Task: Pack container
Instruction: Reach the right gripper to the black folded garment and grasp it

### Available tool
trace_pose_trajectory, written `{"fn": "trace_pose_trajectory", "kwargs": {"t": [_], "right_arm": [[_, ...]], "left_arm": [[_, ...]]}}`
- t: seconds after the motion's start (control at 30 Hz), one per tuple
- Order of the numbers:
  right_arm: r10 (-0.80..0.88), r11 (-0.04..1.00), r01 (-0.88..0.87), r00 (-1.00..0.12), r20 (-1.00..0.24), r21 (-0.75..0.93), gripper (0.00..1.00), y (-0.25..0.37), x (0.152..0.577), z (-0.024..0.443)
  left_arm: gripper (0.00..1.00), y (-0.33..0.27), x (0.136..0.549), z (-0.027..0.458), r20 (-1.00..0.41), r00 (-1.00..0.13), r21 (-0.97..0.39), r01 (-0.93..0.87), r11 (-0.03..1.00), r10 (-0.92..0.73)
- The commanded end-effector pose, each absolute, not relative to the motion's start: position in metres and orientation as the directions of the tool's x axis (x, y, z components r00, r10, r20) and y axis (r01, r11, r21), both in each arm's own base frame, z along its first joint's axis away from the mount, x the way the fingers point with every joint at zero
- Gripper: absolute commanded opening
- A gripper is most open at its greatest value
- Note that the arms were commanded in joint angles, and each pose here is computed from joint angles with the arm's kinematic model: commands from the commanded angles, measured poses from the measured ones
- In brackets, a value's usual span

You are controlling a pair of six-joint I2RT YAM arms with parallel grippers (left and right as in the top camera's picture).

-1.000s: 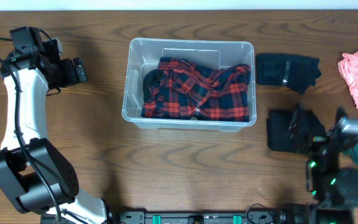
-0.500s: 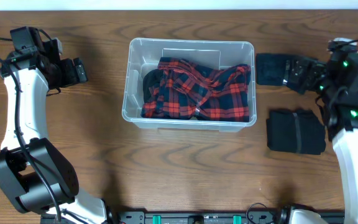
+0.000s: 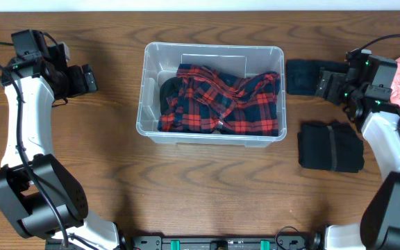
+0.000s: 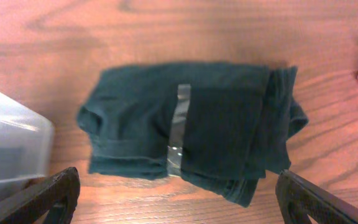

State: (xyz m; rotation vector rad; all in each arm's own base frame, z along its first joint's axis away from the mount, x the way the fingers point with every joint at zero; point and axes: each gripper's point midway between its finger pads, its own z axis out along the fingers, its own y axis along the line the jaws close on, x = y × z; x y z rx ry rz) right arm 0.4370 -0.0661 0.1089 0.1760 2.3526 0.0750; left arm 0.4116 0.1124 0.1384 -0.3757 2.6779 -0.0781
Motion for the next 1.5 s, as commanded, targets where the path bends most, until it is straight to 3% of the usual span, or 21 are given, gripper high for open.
{"fn": "trace_pose_trajectory", "kwargs": {"t": [0.0, 0.2, 0.53, 0.73, 1.13, 1.2, 1.27, 1.3, 1.47], "right_arm": [[0.121, 0.991, 0.124, -0.724, -0.679, 0.044, 0.99, -0.081, 0.441, 0.094], [0.233, 0.972, 0.198, -0.725, -0.649, 0.128, 0.99, -0.09, 0.442, 0.074], [0.536, 0.844, 0.41, -0.659, -0.528, 0.345, 0.98, -0.108, 0.443, 0.032], [0.624, 0.779, 0.471, -0.639, -0.45, 0.413, 0.93, -0.103, 0.443, 0.007], [0.69, 0.723, 0.553, -0.58, -0.432, 0.413, 0.88, -0.116, 0.441, 0.002], [0.69, 0.724, 0.551, -0.579, -0.436, 0.414, 0.74, -0.116, 0.442, 0.002], [0.69, 0.724, 0.551, -0.578, -0.436, 0.415, 0.47, -0.116, 0.443, 0.001], [0.694, 0.72, 0.554, -0.575, -0.433, 0.418, 0.38, -0.116, 0.443, -0.001], [0.694, 0.72, 0.557, -0.58, -0.427, 0.414, 0.12, -0.115, 0.442, -0.007]], "left_arm": [[0.98, 0.111, 0.412, 0.136, -0.404, -0.874, -0.117, -0.242, 0.963, -0.269], [0.98, 0.111, 0.412, 0.136, -0.404, -0.874, -0.117, -0.242, 0.963, -0.269], [0.98, 0.111, 0.412, 0.136, -0.404, -0.874, -0.117, -0.242, 0.963, -0.269], [0.98, 0.111, 0.412, 0.136, -0.404, -0.874, -0.116, -0.242, 0.963, -0.269], [0.98, 0.111, 0.412, 0.136, -0.404, -0.874, -0.116, -0.242, 0.963, -0.269], [0.98, 0.111, 0.412, 0.136, -0.404, -0.874, -0.117, -0.242, 0.963, -0.269], [0.98, 0.111, 0.412, 0.136, -0.404, -0.874, -0.117, -0.242, 0.963, -0.269], [0.98, 0.111, 0.412, 0.136, -0.404, -0.874, -0.116, -0.242, 0.963, -0.269], [0.98, 0.111, 0.412, 0.136, -0.405, -0.874, -0.117, -0.242, 0.963, -0.269]]}}
